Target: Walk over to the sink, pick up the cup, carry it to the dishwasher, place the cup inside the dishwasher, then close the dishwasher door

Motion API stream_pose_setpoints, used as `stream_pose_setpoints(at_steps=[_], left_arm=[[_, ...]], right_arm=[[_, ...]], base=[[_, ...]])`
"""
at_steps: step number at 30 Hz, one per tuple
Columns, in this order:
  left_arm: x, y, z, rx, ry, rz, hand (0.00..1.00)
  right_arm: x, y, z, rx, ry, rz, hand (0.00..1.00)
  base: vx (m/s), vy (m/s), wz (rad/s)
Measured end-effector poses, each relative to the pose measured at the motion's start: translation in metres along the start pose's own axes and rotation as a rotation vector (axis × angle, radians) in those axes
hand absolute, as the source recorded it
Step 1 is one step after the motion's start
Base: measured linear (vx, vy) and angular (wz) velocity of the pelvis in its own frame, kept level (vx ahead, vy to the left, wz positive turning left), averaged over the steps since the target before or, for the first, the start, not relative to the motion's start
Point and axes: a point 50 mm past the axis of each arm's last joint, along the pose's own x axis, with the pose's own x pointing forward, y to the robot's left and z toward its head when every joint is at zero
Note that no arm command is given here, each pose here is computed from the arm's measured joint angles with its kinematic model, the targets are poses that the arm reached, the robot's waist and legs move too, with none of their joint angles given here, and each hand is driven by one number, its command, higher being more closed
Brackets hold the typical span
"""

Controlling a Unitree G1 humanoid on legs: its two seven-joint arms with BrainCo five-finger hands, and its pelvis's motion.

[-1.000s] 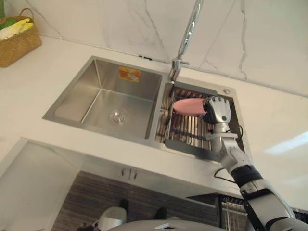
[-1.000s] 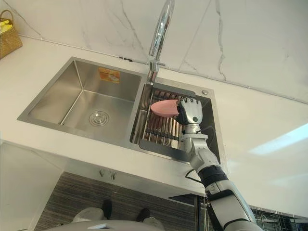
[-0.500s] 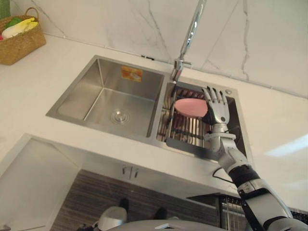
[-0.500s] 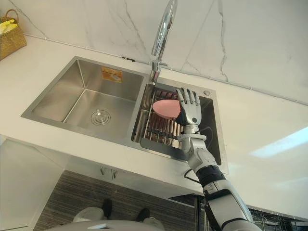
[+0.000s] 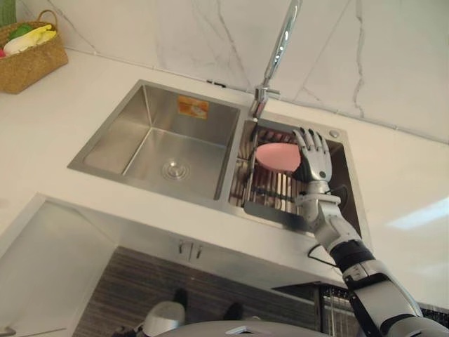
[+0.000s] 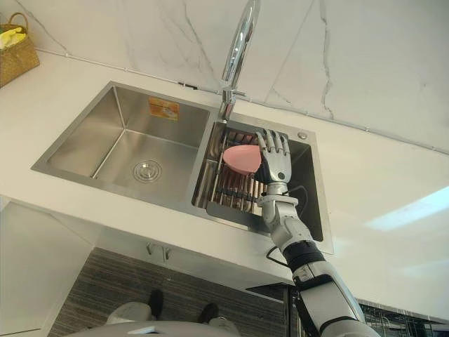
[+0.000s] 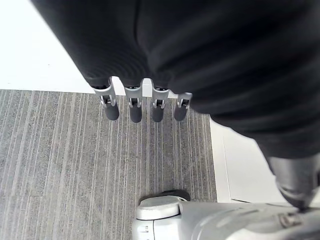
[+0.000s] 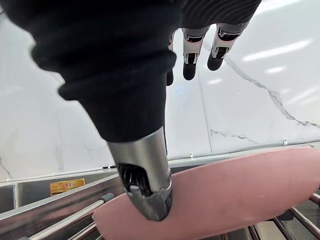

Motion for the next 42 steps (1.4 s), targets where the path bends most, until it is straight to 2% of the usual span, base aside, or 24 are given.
stream_pose_setpoints(at_steps=[6,17,22,24,28,32,35,42], left_arm=[[0.0,0.0,-0.001,-0.001,0.002,-0.001,0.0],[-0.001,-0.003,-0.006,-0.02,0.02,-0.002,0.0],[-0.002,-0.005,-0.01,-0.022,0.037,0.003,0.0],[-0.002,-0.004,-0.011,-0.02,0.04,0.005,0.0],[-0.003,-0.005,-0.013,-0.021,0.051,0.004,0.0],[-0.003,-0.004,-0.013,-0.023,0.054,0.007,0.0],[-0.003,-0.005,-0.013,-0.027,0.055,0.008,0.0],[-0.003,-0.009,-0.013,-0.076,0.063,-0.004,0.0]], right_arm=[[0.009,-0.01,0.0,0.089,0.045,-0.067,0.0],[0.022,-0.062,-0.003,0.351,0.127,-0.316,0.0],[0.019,-0.074,-0.002,0.411,0.101,-0.332,0.0],[0.017,-0.078,0.002,0.45,0.053,-0.297,0.0],[0.008,-0.074,0.001,0.519,0.025,-0.125,0.0],[-0.004,-0.06,-0.005,0.534,0.027,0.087,0.0],[-0.015,-0.051,-0.008,0.529,0.032,0.187,0.0],[-0.024,-0.042,-0.008,0.508,0.016,0.314,0.0]], base=[[-0.01,0.013,-0.1],[0.03,0.017,-0.15],[0.04,0.017,-0.18],[0.03,0.016,-0.16],[0.03,0.011,-0.11],[0.03,0.01,-0.09],[0.03,0.016,-0.06],[0.01,0.009,-0.01]])
